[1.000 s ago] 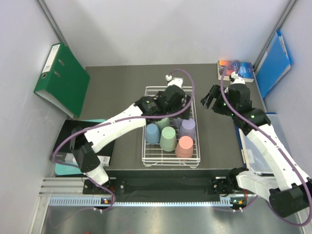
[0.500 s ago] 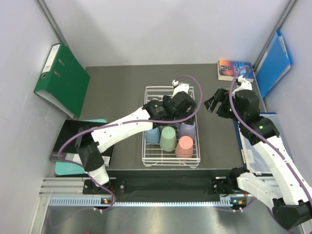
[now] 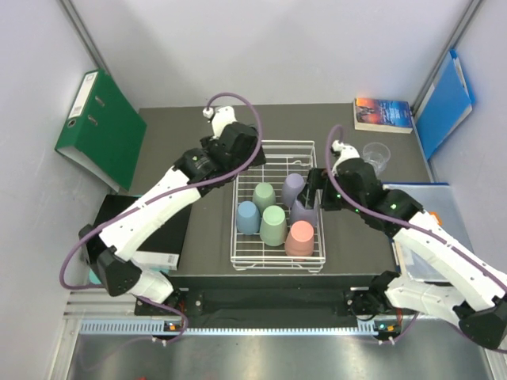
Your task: Unload the cups from the dish rack
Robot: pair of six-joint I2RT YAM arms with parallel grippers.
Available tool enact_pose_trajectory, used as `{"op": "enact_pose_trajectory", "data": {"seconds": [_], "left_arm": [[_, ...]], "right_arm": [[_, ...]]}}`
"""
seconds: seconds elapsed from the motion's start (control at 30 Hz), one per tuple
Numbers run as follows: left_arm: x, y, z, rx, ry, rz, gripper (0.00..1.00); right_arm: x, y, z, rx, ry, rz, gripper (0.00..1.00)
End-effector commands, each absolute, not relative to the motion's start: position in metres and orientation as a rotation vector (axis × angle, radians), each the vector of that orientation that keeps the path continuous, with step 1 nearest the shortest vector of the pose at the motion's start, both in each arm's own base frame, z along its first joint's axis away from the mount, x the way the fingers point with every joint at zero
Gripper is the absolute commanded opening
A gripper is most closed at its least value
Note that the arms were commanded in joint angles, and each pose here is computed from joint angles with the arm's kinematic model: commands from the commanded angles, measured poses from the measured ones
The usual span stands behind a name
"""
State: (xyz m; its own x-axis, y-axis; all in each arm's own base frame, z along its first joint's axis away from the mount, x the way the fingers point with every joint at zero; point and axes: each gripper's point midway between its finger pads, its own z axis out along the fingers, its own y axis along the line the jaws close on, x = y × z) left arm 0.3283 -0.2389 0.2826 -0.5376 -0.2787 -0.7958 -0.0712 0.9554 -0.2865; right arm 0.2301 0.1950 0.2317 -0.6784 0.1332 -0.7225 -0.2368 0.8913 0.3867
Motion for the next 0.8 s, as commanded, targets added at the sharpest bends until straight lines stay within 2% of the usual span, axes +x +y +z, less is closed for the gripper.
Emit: {"op": "enact_pose_trajectory", "data": {"seconds": [0.0,0.27,0.77], "left_arm": [[0.320,-0.222,0.281,-0.299,2.129,-0.248,0.99],[0.310,-0.221,0.264,-0.312,2.169,-0.267,0.99],[0.303,-0.221,0.248,-0.320,2.199,-0.286,0.99]], "right_arm": [[0.230,0.206,0.234,-0.063,2.235,0.544,0.88],[0.237,0.198,0.212,-0.037,2.261,0.411,0.88],[0.244,0.215,0.169,-0.121,2.366,0.348,0.87]]}}
